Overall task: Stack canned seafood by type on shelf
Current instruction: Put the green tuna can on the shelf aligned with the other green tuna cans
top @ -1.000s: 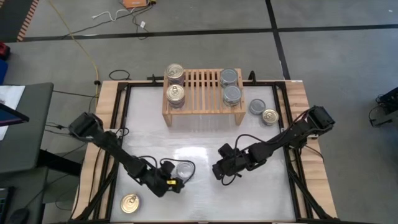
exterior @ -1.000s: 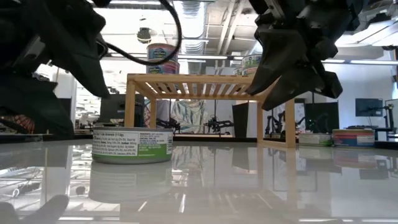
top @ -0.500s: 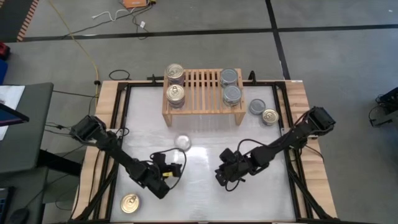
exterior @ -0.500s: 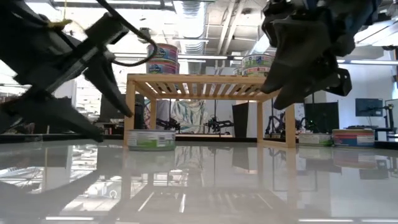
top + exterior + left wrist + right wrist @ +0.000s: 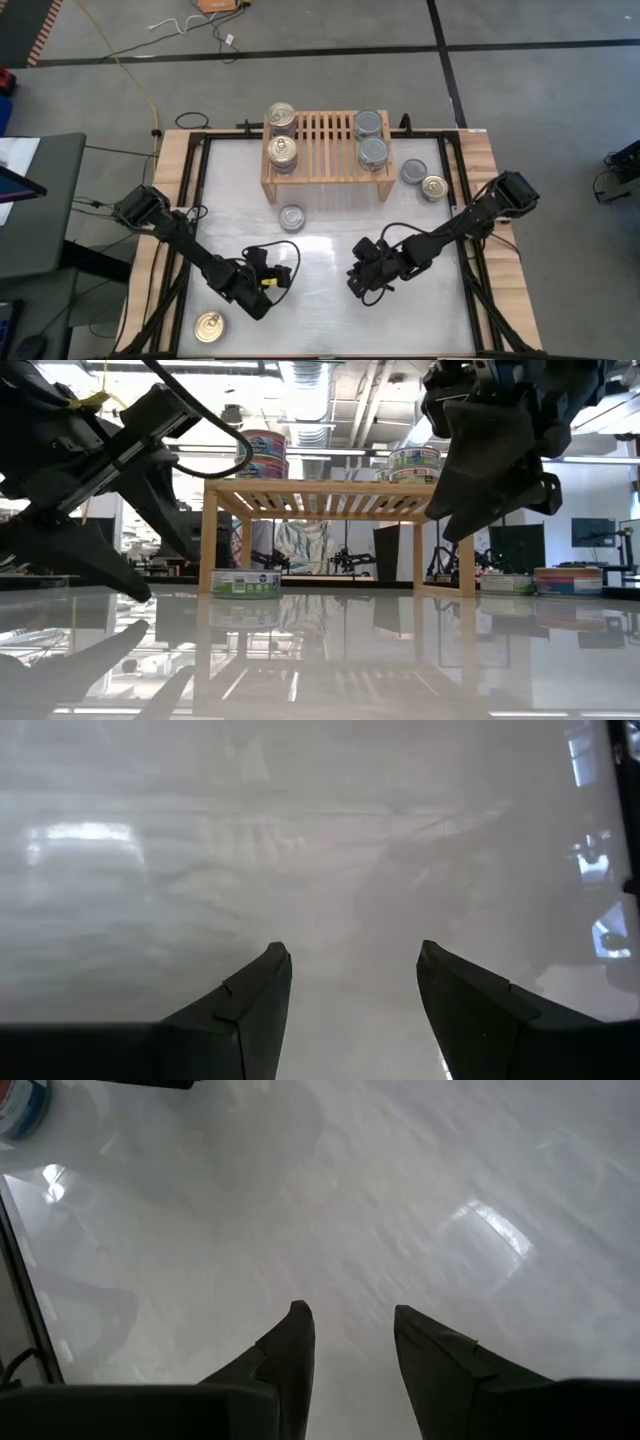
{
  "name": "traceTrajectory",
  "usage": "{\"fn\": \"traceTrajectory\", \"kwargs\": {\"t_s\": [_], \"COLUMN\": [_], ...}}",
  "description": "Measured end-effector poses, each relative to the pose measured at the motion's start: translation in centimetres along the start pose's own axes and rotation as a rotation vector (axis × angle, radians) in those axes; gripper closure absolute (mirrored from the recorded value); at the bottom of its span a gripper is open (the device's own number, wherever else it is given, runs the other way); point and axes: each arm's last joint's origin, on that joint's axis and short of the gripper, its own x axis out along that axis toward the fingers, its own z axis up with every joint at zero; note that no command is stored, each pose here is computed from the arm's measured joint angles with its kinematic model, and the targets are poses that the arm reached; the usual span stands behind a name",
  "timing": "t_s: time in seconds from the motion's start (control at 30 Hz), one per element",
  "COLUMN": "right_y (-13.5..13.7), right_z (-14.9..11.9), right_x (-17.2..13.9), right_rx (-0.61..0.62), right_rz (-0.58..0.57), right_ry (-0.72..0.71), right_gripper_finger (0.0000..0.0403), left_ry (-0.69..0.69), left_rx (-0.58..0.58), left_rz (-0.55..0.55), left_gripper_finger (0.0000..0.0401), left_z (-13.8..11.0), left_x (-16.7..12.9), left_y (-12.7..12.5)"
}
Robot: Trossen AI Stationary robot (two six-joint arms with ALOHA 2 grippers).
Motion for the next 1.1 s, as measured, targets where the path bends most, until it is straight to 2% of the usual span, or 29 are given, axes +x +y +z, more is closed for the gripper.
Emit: {"fn": "traceTrajectory", "kwargs": {"t_s": [0.1,0.27,0.5,0.57,0.77,0.93,1.1], "right_y": [-0.1,-0.1,-0.1,-0.1,0.0,0.0,0.0], "right_z": [0.1,0.1,0.1,0.1,0.1,0.1,0.1], "right_x": [0.0,0.0,0.0,0.0,0.0,0.0,0.0], "right_rx": [-0.018,-0.023,-0.023,-0.023,-0.008,0.0,0.01], "right_rz": [-0.002,-0.002,-0.002,-0.002,-0.001,-0.001,-0.002], "right_ry": [-0.002,-0.002,-0.002,-0.002,-0.001,-0.001,-0.001], "right_gripper_finger": [0.0239,0.0239,0.0239,0.0239,0.0239,0.0239,0.0239], "left_ry": [-0.019,-0.134,-0.231,-0.251,-0.29,-0.211,-0.153], "left_rx": [0.041,0.169,0.502,0.564,0.576,0.602,0.553], "left_rz": [-0.011,-0.023,0.048,0.074,0.173,0.212,0.238], "left_gripper_finger": [0.0193,0.0193,0.0193,0.0193,0.0193,0.0193,0.0193], "left_z": [1.0,4.2,8.5,9.5,12.4,14.0,14.2], "left_x": [0.1,0.8,3.3,3.9,5.4,6.4,7.5], "left_y": [-0.8,-2.5,-4.1,-4.2,-4.0,-3.7,-3.2]}}
